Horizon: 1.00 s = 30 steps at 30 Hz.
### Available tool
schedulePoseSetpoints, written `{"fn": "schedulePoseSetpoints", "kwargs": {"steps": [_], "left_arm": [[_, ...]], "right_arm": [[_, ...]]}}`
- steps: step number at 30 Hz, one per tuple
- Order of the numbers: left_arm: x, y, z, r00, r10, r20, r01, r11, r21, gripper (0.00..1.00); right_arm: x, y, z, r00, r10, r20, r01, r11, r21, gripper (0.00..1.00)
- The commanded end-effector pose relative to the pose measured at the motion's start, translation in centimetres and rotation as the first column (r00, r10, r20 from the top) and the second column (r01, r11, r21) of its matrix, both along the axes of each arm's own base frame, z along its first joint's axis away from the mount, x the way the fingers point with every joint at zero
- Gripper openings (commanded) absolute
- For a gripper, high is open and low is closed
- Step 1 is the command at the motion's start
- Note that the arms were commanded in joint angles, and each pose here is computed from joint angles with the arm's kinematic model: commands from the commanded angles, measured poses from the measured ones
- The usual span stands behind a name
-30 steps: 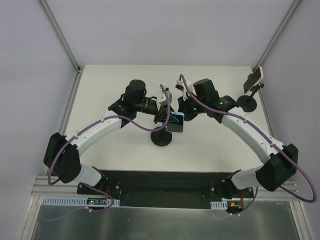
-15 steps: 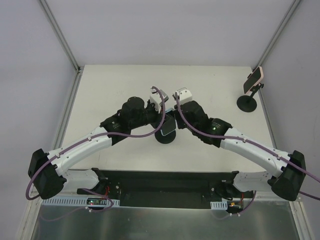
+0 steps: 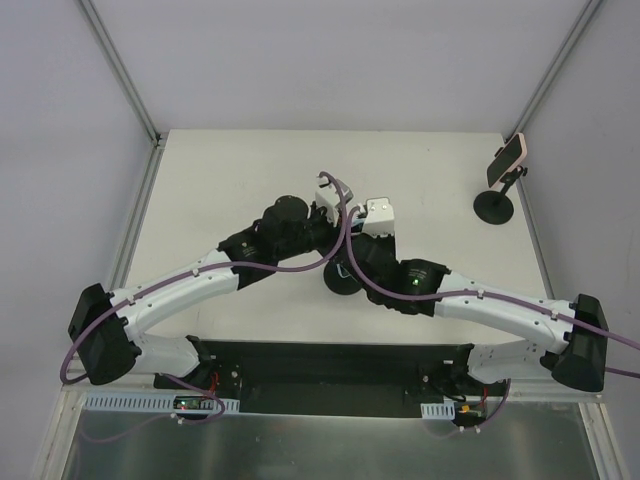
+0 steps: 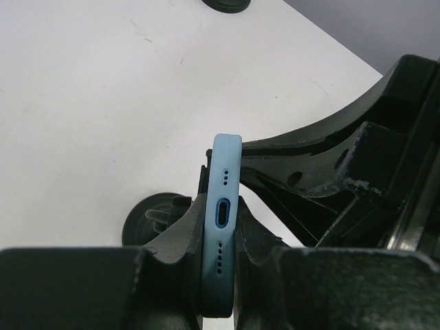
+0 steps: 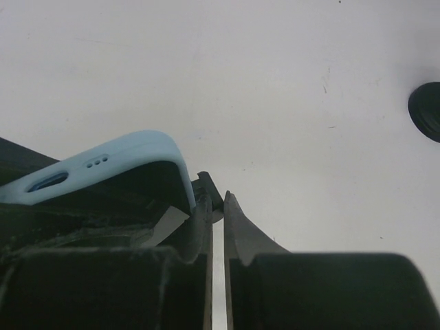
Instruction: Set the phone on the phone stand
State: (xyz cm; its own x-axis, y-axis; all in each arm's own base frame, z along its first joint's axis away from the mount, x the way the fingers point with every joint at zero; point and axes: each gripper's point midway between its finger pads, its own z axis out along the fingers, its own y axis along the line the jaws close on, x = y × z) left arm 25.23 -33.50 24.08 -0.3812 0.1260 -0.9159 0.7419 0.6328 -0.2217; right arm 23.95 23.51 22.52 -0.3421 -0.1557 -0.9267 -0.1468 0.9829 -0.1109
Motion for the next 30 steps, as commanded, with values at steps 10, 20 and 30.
{"fn": "schedulePoseSetpoints", "kwargs": {"steps": [10, 20, 30], "left_arm": [[10.1, 4.9, -2.2, 0.855, 0.46, 0.239, -0.489, 0.869, 0.078, 0.0], [9.0, 2.7, -2.7, 0.899, 0.369, 0.237, -0.402, 0.91, 0.107, 0.0], [7.3, 2.1, -2.6, 0.941, 0.286, 0.182, -0.31, 0.943, 0.12, 0.0]], "right_arm": [[-5.3, 2.9, 5.1, 0.991, 0.133, 0.005, -0.125, 0.919, 0.374, 0.0], [-6.3, 2.6, 5.2, 0.979, 0.204, 0.002, -0.191, 0.909, 0.37, 0.31], [-8.9, 1.2, 6.0, 0.916, 0.396, 0.059, -0.388, 0.844, 0.369, 0.59]]}}
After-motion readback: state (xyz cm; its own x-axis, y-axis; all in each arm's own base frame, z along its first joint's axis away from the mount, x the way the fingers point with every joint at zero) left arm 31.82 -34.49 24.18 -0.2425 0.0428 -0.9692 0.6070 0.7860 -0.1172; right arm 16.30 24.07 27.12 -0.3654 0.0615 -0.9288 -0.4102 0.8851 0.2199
